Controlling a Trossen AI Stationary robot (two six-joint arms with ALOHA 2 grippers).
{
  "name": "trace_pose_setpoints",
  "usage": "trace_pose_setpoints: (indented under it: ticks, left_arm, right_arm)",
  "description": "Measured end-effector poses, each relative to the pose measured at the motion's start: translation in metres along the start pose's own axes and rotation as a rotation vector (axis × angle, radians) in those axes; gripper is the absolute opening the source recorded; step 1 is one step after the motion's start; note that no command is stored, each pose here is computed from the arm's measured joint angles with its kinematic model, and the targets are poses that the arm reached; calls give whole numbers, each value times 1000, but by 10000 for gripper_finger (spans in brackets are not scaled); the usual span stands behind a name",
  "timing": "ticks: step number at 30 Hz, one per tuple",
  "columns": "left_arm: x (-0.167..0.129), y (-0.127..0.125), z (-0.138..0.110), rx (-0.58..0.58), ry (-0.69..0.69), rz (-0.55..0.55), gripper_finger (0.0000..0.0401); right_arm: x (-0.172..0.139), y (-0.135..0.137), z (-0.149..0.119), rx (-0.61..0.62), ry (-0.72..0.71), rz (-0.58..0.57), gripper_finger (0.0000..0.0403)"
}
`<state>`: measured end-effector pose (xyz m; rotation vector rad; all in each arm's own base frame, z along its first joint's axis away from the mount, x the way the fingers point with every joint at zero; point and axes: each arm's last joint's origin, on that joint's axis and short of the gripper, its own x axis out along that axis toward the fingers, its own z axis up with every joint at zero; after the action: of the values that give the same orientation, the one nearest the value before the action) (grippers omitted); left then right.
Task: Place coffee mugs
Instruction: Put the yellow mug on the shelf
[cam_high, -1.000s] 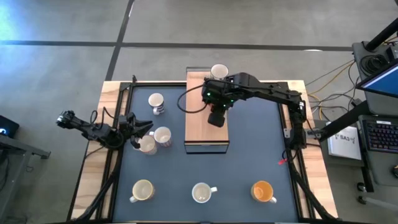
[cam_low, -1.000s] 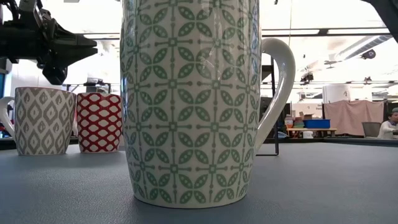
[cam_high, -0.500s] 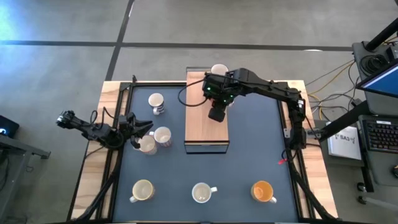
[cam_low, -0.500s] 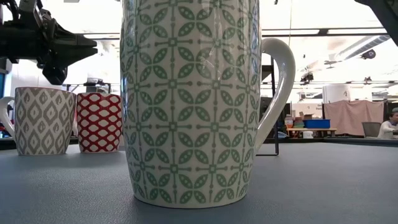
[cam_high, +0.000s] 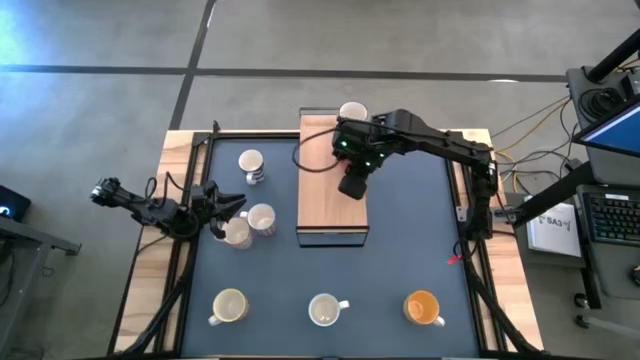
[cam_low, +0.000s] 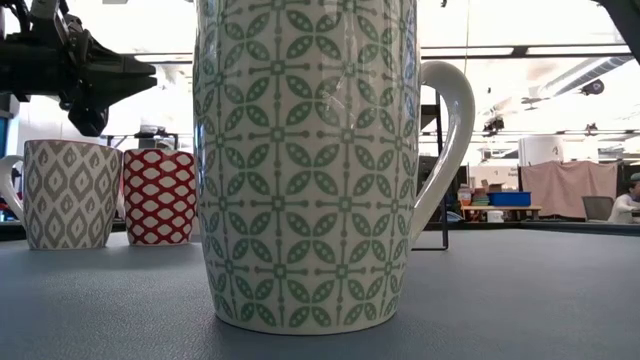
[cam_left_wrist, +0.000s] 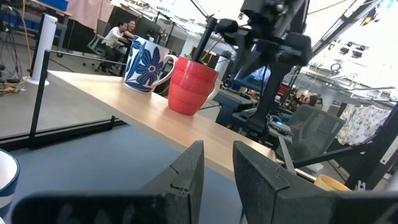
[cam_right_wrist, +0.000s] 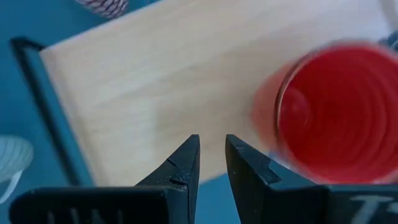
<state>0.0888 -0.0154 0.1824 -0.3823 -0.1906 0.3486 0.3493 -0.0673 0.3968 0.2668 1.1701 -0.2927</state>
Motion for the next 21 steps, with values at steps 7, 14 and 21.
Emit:
trace_pose_setpoints:
  ticks: [7,14,21]
  left_arm:
    - [0,0,0,0,0,0,68]
    - [0,0,0,0,0,0,68]
    - [0,0,0,0,0,0,68]
  right_arm:
    - [-15,42,-24,36,91,174,73]
    - [-23,109,-56,18,151,231,86]
    - [-25,165,-99,63,254,240,93]
